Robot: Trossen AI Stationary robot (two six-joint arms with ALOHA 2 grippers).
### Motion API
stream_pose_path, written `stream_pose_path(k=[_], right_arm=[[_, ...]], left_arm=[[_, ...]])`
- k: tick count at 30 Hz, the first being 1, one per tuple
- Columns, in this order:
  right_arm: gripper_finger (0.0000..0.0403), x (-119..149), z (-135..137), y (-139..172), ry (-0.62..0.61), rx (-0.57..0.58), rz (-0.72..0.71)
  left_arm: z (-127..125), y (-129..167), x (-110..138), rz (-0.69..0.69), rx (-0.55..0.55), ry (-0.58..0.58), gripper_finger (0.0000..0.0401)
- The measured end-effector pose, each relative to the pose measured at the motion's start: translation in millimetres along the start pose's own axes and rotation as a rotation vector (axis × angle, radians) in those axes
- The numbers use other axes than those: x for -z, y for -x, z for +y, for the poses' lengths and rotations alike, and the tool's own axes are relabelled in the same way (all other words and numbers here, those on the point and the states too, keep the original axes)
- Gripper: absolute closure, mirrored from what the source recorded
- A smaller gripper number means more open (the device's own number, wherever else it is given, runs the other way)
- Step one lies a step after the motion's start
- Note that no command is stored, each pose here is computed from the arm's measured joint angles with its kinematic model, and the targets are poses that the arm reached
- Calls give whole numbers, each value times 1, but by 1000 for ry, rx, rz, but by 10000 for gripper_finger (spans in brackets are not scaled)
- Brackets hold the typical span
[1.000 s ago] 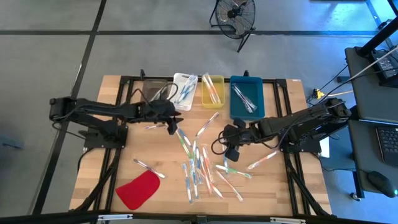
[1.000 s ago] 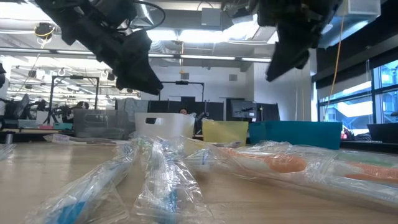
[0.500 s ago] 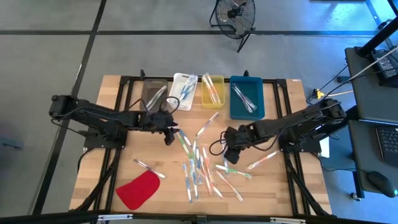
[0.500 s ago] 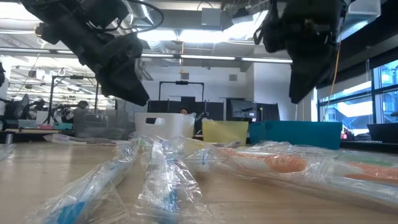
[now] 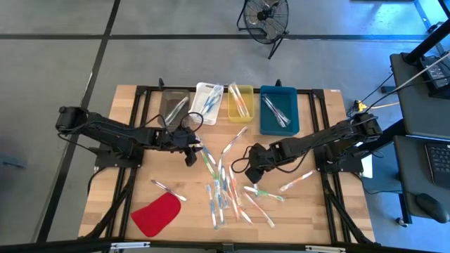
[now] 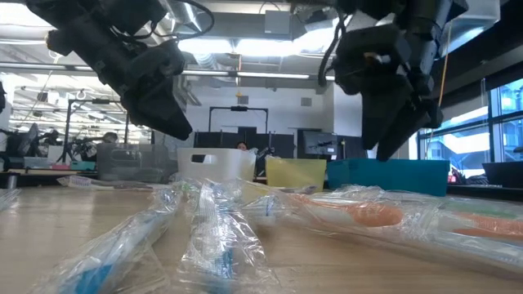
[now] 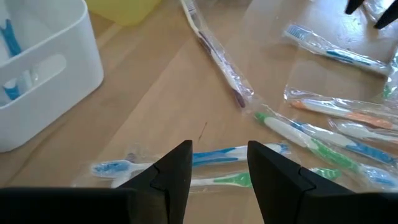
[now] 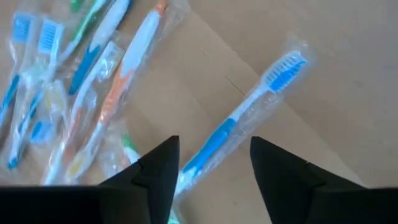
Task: Pick & Place Toothbrushes
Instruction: Put the blue toothbrush into the white bin
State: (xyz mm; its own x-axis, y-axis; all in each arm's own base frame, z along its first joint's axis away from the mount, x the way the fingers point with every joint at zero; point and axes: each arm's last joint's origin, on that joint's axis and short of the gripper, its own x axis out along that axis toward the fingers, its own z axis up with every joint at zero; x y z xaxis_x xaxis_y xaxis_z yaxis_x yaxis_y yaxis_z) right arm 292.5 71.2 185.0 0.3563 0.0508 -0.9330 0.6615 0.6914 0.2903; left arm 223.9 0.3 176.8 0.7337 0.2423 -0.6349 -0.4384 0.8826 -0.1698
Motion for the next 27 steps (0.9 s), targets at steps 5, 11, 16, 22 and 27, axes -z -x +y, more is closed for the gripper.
stream_pose_path(k=[5, 11, 16, 22, 27], right_arm=[[176, -1, -1, -13, -62, 30, 19], [168, 1, -2, -27, -96, 61, 59], [183, 2, -3, -38, -117, 84, 73], [208, 4, -5, -49, -141, 116, 90], [232, 4, -6, -50, -189, 142, 65]], left_arm=[[0, 0, 0, 1, 0, -1, 255], [0, 0, 0, 3, -1, -4, 256], [0, 0, 0, 3, -1, -4, 256], [0, 0, 1, 6, -2, -6, 257], [0, 0, 1, 10, -4, -7, 257]])
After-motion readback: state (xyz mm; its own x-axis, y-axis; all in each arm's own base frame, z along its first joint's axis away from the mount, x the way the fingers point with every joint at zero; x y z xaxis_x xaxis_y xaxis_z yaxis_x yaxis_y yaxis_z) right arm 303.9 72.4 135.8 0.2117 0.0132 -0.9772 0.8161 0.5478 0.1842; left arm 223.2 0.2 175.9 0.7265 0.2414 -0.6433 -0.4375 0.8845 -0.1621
